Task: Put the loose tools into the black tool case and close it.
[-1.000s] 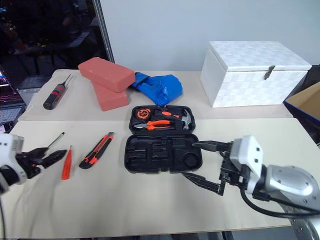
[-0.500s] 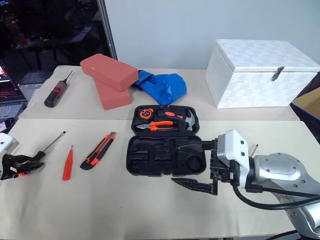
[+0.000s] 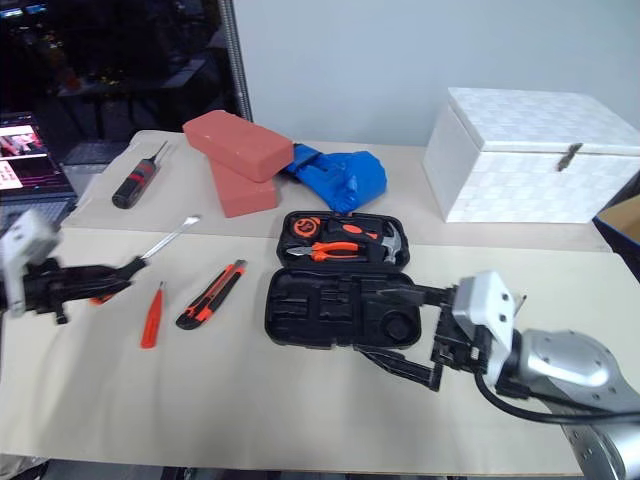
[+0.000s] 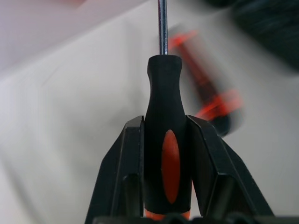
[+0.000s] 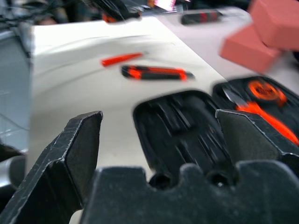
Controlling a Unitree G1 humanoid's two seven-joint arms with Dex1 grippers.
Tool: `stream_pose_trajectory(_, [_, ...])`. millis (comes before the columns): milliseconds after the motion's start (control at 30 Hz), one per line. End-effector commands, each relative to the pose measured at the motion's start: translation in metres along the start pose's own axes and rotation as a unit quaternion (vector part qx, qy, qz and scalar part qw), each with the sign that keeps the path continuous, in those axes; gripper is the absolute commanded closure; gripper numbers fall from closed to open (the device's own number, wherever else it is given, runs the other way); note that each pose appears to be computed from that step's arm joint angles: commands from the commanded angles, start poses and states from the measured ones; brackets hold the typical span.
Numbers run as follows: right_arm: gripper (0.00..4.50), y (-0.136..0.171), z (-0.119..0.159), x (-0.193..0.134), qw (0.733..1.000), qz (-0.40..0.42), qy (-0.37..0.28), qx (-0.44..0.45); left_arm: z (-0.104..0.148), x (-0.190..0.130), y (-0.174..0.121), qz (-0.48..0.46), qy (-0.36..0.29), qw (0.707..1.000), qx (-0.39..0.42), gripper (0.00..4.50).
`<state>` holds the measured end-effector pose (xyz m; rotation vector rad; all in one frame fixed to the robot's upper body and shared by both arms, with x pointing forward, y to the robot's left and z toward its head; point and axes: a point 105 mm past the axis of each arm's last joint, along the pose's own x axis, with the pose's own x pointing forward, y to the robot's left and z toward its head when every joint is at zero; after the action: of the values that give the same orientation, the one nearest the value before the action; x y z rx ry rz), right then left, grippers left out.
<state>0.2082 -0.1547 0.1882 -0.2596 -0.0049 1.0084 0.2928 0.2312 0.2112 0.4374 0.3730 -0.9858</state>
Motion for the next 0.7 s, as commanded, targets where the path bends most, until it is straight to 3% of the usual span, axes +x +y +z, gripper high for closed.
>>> stream_pose_trajectory(33, [0.0, -0.01, 0.005, -0.026, 0.995, -0.085, 0.016, -0.04, 0.025, 0.055, -0.027, -0.08, 0.022, 0.993, 0.078, 3.66])
stream_pose_trajectory(133, [0.0, -0.012, 0.001, -0.041, 0.991, -0.127, 0.032, -0.039, 0.036, 0.089, -0.033, -0.11, 0.037, 0.987, 0.111, 3.66])
stream_pose_trajectory(400, [0.0, 0.002, 0.001, -0.059, 0.984, -0.162, 0.059, -0.044, 0.061, 0.162, -0.014, -0.094, 0.078, 0.975, 0.186, 3.66])
stream_pose_trajectory(700, [0.0, 0.01, 0.003, -0.055, 0.984, -0.158, 0.063, -0.048, 0.044, 0.197, -0.003, -0.099, 0.136, 0.951, 0.259, 3.66])
